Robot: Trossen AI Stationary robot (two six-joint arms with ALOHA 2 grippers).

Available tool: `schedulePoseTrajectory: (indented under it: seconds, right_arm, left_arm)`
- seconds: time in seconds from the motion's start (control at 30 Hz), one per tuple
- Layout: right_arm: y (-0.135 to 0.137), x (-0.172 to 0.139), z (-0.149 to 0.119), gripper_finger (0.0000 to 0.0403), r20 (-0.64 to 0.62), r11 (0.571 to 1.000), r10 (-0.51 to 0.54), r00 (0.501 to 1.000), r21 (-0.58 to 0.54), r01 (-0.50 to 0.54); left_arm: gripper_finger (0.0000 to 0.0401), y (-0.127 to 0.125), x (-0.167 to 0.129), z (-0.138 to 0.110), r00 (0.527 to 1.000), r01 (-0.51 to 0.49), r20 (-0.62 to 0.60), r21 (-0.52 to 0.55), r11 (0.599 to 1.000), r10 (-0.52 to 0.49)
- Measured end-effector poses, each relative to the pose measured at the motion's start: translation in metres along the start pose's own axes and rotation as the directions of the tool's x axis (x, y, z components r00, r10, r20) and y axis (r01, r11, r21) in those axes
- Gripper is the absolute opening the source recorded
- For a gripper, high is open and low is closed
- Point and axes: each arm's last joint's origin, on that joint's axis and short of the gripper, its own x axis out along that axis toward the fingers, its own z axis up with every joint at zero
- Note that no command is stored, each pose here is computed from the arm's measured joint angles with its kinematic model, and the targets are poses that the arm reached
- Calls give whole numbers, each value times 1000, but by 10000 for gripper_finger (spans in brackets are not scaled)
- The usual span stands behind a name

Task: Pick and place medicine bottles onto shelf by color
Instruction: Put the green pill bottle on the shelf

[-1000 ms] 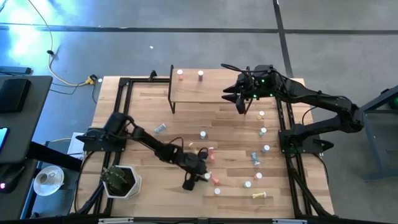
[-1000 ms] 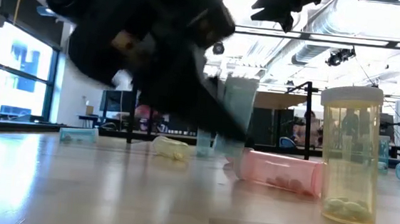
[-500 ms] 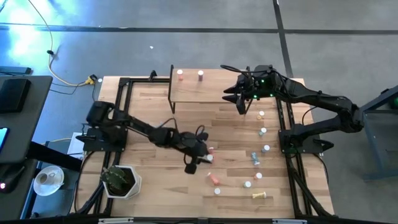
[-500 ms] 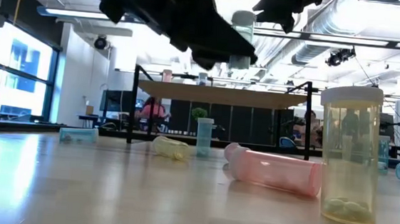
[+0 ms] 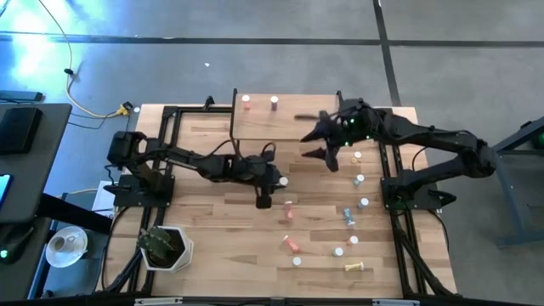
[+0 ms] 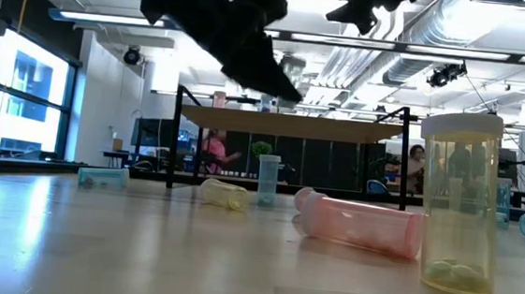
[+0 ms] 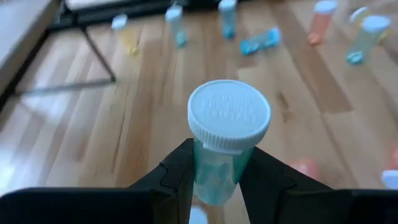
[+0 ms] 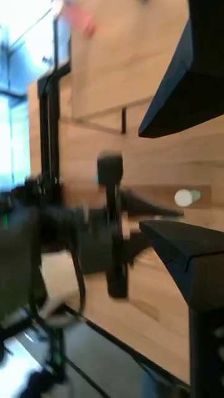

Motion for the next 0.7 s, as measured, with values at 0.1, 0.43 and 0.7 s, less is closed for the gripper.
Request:
schedulePoseTrajectory:
  seconds: [0.1,0.43,0.7]
  right_arm:
    - [10,12,-2,216,-26,996,45,999,-77,-47]
    - [28,54,-12,200,-109,983,115,987,-128,-128]
    - [30,85,-22,200,-169,988,-5,986,-155,-22]
  left_arm:
    - [97,4,0,-3,999,-8,-31,-31,999,7]
    - [97,5,0,-5,999,-10,-45,-83,997,7]
    - [97,5,0,-5,999,-10,-45,-83,996,7]
